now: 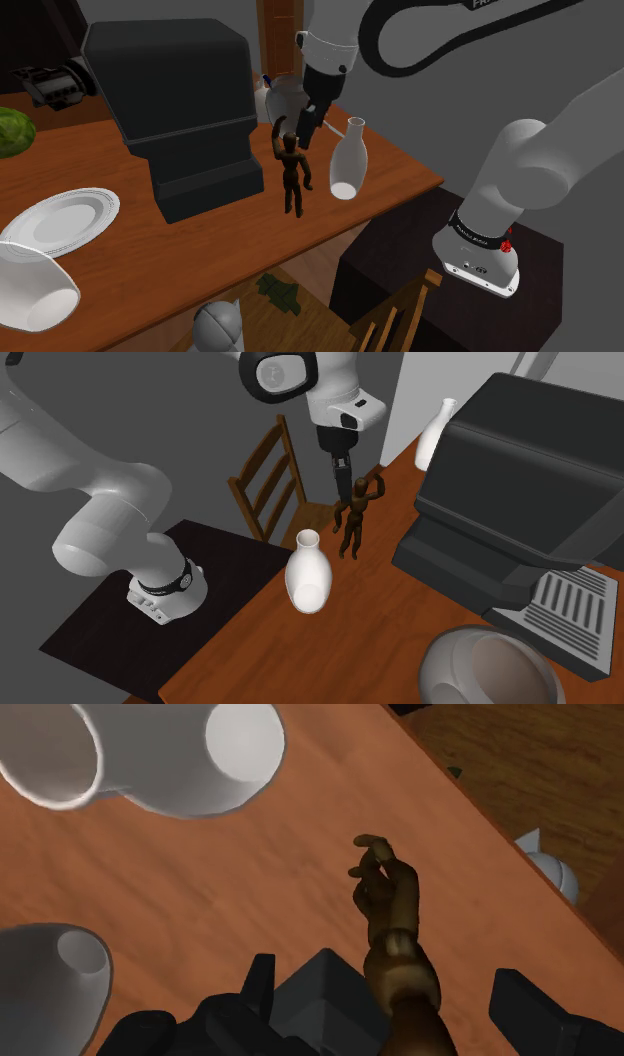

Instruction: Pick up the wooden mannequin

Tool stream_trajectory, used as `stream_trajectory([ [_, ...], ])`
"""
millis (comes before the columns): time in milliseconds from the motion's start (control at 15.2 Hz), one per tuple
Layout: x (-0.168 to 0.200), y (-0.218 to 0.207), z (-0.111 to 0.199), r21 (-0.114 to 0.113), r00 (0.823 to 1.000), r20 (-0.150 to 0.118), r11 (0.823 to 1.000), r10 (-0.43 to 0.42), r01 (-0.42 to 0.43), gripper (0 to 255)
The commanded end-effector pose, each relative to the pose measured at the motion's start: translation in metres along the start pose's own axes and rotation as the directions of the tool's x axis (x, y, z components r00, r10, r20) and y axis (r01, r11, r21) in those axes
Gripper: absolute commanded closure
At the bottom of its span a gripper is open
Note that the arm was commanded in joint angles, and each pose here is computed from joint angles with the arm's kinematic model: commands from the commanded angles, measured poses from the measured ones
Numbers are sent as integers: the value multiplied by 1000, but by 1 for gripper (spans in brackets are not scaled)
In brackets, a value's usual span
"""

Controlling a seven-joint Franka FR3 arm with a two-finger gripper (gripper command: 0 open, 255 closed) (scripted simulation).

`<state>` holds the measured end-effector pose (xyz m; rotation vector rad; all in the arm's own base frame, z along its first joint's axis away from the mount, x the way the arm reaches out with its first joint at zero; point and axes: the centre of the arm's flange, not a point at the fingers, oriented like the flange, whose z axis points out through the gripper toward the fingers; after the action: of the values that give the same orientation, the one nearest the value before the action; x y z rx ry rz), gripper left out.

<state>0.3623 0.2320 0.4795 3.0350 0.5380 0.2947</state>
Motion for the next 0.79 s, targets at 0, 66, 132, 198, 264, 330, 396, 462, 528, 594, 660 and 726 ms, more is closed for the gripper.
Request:
stream_trajectory([
  [0, 6, -20, 16, -11, 999, -7, 999, -31, 31, 0],
  [66, 5, -20, 22, -11, 999, -7, 999, -31, 31, 0],
  [132, 4, -21, 27, -11, 999, -7, 999, -31, 31, 0],
  [198, 3, -21, 32, -11, 999, -7, 999, -31, 31, 0],
  [264, 2, -21, 37, -11, 999, -7, 999, -31, 31, 0],
  [330, 1, -22, 42, -11, 999, -7, 999, -31, 31, 0],
  [396, 0, -22, 48, -11, 999, -7, 999, -31, 31, 0],
  [462, -1, -23, 53, -11, 999, -7, 999, -31, 31, 0],
  [528, -1, -23, 56, -11, 999, -7, 999, -31, 31, 0],
  [594, -1, -23, 56, -11, 999, -7, 999, -31, 31, 0],
  [660, -1, -22, 55, -11, 999, -7, 999, -31, 31, 255],
  [726, 0, -23, 55, -11, 999, -7, 999, -31, 31, 255],
])
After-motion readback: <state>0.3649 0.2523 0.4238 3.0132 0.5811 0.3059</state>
